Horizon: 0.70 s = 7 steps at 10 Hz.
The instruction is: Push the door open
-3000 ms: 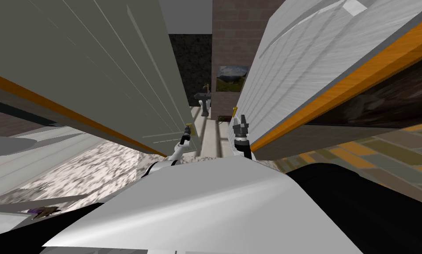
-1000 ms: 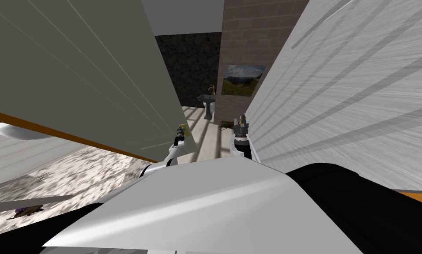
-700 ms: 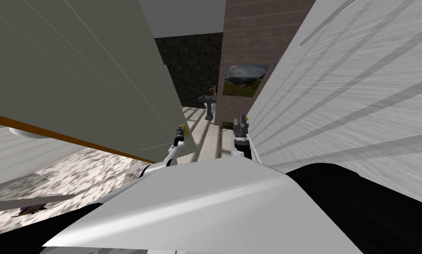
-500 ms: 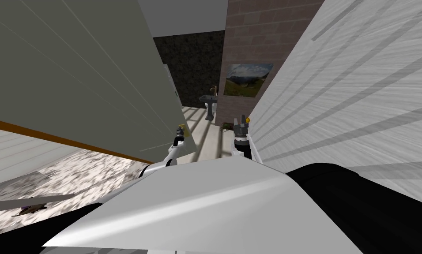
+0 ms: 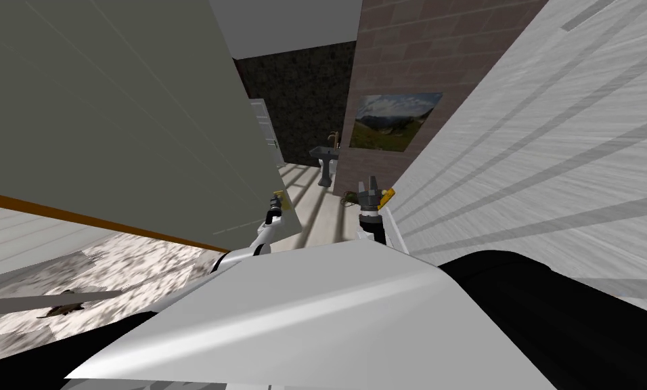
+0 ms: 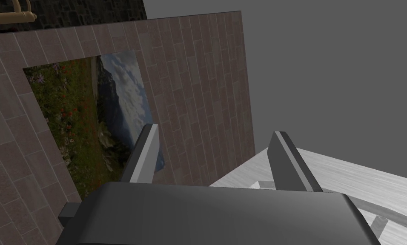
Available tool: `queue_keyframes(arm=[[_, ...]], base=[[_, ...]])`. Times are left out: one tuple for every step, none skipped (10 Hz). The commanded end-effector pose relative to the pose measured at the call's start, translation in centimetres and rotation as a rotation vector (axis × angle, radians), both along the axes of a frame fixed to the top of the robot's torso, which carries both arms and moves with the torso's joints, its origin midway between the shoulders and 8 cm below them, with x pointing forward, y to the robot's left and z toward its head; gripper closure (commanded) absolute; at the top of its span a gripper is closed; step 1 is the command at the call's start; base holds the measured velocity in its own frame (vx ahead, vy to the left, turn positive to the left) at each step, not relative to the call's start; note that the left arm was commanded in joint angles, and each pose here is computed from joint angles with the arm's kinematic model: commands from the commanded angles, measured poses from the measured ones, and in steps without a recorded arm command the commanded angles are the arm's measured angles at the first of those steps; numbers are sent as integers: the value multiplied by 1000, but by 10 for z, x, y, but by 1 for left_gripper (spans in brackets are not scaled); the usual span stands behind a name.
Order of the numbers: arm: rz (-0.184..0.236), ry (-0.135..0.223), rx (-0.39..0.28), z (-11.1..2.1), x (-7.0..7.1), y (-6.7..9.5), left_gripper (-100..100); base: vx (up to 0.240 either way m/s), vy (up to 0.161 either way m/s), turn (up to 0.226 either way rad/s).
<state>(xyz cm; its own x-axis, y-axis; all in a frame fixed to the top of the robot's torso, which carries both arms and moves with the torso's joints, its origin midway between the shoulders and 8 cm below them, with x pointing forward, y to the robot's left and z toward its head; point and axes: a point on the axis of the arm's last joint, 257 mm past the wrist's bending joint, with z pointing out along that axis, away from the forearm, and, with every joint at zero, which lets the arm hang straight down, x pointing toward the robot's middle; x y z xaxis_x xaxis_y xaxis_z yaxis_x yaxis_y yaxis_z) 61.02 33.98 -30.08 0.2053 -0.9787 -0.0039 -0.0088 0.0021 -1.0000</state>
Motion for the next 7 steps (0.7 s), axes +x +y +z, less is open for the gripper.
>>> queue_keyframes(arm=[[3, -8, 3, 4, 1, 6, 100], [3, -8, 3, 4, 1, 7, 100], [3, -8, 2, 4, 1, 8, 100], [2, -9, 2, 4, 1, 10, 100], [2, -9, 2, 4, 0, 11, 100], [2, -9, 1, 4, 0, 13, 100], [2, -9, 1, 4, 0, 14, 100]], base=[[195, -61, 137], [201, -51, 152], [170, -71, 151], [179, -91, 167], [197, -112, 231], [165, -90, 182], [170, -67, 173]])
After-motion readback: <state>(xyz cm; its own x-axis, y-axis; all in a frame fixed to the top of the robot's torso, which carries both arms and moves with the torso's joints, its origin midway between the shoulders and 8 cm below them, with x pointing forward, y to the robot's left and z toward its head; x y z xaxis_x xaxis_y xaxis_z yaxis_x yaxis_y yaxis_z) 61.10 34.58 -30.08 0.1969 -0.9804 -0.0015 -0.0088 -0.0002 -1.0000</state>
